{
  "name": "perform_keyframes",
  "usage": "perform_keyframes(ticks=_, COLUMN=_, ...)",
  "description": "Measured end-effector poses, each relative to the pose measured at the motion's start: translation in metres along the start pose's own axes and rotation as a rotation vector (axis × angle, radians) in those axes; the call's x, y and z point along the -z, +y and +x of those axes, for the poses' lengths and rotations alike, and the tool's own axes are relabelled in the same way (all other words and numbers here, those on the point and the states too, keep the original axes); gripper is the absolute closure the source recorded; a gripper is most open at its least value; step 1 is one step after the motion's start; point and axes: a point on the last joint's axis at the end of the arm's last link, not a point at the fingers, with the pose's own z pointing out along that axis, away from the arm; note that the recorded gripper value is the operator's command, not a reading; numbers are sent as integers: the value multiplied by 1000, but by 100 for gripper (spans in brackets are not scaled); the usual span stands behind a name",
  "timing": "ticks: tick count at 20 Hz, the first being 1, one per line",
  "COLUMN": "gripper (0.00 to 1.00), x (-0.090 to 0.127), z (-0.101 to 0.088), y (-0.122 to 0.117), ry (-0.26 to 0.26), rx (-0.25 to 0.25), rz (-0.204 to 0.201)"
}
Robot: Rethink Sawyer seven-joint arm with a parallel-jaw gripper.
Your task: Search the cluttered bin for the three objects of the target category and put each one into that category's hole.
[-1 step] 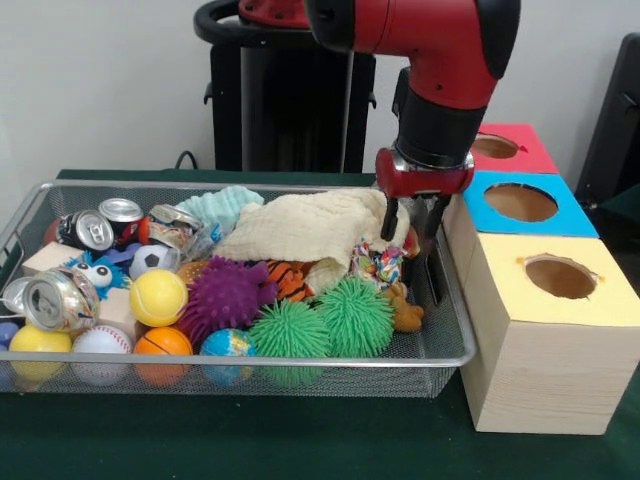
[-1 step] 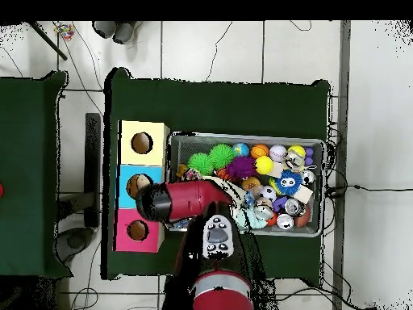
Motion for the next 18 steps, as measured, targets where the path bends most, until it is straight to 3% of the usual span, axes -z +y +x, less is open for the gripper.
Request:
perform_keyframes(ticks=4, gripper=0, x=7, z=-32, y=-11, ry=-30, rx=-37, rz=-39)
perform_keyframes(ticks=6, gripper=0, x=15, z=-54, y=-16, ry=-71, rx=-53, rz=-60)
perform_keyframes(ticks=9, gripper=0, x=23, z=-70, y=-24, ry=-105, rx=-60, rz=-60)
perform_keyframes(ticks=18, gripper=0, x=24, z=-85, y=-32, ry=-136, rx=-70, rz=-69)
